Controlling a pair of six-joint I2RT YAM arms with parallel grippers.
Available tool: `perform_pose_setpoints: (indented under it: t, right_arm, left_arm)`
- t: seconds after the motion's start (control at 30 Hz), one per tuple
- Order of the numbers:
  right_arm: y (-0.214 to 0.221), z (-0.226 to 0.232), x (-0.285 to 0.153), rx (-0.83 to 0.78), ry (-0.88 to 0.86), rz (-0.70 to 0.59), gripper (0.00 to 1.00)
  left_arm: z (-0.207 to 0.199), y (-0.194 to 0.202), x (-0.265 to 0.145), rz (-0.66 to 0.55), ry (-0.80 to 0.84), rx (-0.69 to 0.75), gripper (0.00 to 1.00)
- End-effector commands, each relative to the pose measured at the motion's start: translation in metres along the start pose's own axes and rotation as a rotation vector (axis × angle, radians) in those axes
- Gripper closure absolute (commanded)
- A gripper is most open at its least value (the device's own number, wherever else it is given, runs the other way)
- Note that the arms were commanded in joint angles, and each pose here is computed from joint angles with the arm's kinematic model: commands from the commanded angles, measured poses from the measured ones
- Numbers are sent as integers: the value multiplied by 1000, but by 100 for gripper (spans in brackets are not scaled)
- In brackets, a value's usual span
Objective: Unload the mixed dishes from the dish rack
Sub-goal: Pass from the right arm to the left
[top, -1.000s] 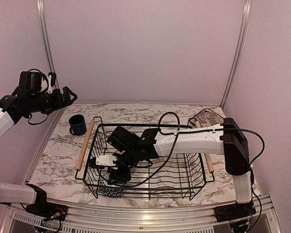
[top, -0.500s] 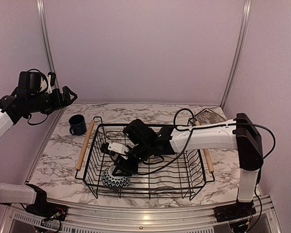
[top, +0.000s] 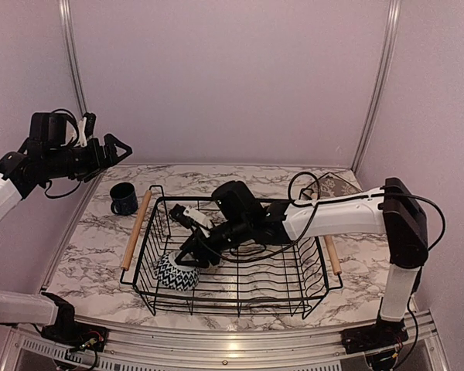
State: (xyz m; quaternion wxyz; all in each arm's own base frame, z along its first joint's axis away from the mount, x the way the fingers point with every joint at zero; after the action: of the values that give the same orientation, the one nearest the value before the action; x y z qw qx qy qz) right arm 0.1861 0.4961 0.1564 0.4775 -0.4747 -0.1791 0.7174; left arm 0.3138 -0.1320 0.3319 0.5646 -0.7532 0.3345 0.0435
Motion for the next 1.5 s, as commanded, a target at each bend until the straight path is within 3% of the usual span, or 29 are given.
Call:
perform_pose_setpoints:
  t: [0.0,0.23,0.5,0.93,1.17,1.47]
  right_arm:
    - [-58,27,-35,-6,-74,-200,64]
    - [-76,23,-64,40,-69,-304,64]
    - [-79,-23,-100,153,124,-424,65]
    - [-55,-74,-142,306,310,-537,66]
    - [-59,-68,-176,291,331,-650,66]
    - [-81,-43,-209,235,295,-777,66]
  left_arm:
    - [-28,-13,-4,-38,129,-9,1]
    - [-49,-11,2,-34,189,-10,1]
    - [-86,7,24,15,299,-25,1]
    - [-145,72,74,175,388,-59,1]
    - [-160,84,82,185,439,-125,1]
    - [-195,90,83,210,682,-283,1]
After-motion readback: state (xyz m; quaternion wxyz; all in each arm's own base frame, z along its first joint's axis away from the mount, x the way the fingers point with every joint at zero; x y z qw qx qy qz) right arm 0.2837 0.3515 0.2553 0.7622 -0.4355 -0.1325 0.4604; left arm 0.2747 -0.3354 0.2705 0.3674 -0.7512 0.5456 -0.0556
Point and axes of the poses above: each gripper's point midway between its finger pads, its own x axis out along the fingers, its own z axis along the line the jaws close on, y = z × x, the point moved 1 cm from there along -x, back along the fingers, and after that the axes turned 11 degrees about x, right-handed, at the moved point
